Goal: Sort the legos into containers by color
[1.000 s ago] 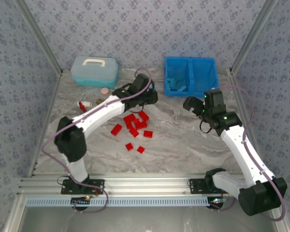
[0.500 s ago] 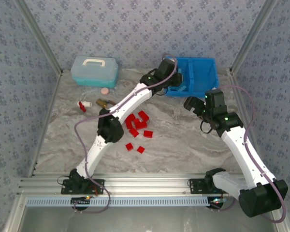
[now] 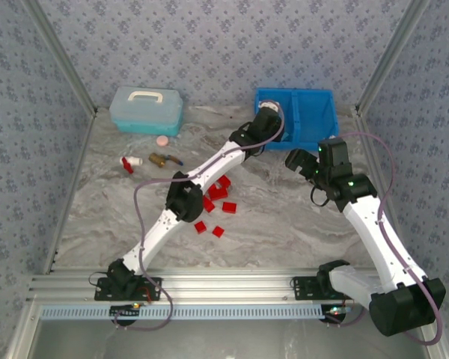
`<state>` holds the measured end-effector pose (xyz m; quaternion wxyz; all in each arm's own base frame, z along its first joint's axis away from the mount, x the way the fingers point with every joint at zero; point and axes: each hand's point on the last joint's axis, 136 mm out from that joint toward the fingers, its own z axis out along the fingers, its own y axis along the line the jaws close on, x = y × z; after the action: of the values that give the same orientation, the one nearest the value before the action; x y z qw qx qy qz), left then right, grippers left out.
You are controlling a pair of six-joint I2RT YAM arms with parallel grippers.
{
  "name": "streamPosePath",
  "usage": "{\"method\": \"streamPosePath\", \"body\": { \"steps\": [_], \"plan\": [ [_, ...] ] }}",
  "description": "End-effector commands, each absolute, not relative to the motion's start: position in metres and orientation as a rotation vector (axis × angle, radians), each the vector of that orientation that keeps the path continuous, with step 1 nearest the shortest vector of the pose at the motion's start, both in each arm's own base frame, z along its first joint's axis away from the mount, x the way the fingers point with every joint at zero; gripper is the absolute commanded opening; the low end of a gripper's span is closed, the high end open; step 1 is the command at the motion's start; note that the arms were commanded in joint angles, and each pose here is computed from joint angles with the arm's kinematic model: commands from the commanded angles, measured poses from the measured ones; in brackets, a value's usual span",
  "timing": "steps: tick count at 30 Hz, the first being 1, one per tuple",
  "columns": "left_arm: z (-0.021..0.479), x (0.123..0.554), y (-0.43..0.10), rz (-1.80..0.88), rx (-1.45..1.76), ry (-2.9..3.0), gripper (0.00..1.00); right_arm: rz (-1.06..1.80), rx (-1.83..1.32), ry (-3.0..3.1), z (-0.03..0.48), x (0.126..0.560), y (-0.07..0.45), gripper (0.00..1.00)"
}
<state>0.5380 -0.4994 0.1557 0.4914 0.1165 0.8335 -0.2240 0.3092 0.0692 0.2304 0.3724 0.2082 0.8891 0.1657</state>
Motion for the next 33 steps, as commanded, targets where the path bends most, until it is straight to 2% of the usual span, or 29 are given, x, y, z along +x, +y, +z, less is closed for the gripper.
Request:
{"method": "streamPosePath", "body": {
  "steps": [1, 7, 11, 18, 22, 26, 31, 33],
  "plan": [
    [0.197, 0.555, -0.498, -0.547, 0.236, 1.863, 0.46, 0.409, 0.530, 2.269, 0.233, 0.305, 0.064, 1.00],
    [0.228, 0.562, -0.486, -0.541, 0.201, 1.806, 0.64, 0.421, 0.537, 2.270, 0.230, 0.307, 0.064, 1.00],
    [0.258, 0.555, -0.479, -0.551, 0.195, 1.799, 0.67, 0.418, 0.534, 2.268, 0.232, 0.310, 0.064, 1.00],
    [0.329, 0.502, -0.451, -0.613, 0.290, 1.922, 0.77, 0.412, 0.496, 2.293, 0.226, 0.312, 0.066, 1.00],
    [0.350, 0.460, -0.412, -0.588, 0.370, 2.044, 0.81, 0.492, 0.199, 2.277, 0.233, 0.318, 0.099, 1.00],
    [0.353, 0.412, -0.369, -0.544, 0.472, 2.126, 0.88, 0.437, -0.169, 2.263, 0.236, 0.316, 0.136, 1.00],
    [0.328, 0.348, -0.295, -0.394, 0.547, 2.279, 0.99, 0.392, -0.661, 2.170, 0.229, 0.305, 0.196, 1.00],
    [0.303, 0.322, -0.268, -0.330, 0.576, 2.357, 0.99, 0.384, -0.928, 2.099, 0.216, 0.290, 0.222, 1.00]
  ]
}}
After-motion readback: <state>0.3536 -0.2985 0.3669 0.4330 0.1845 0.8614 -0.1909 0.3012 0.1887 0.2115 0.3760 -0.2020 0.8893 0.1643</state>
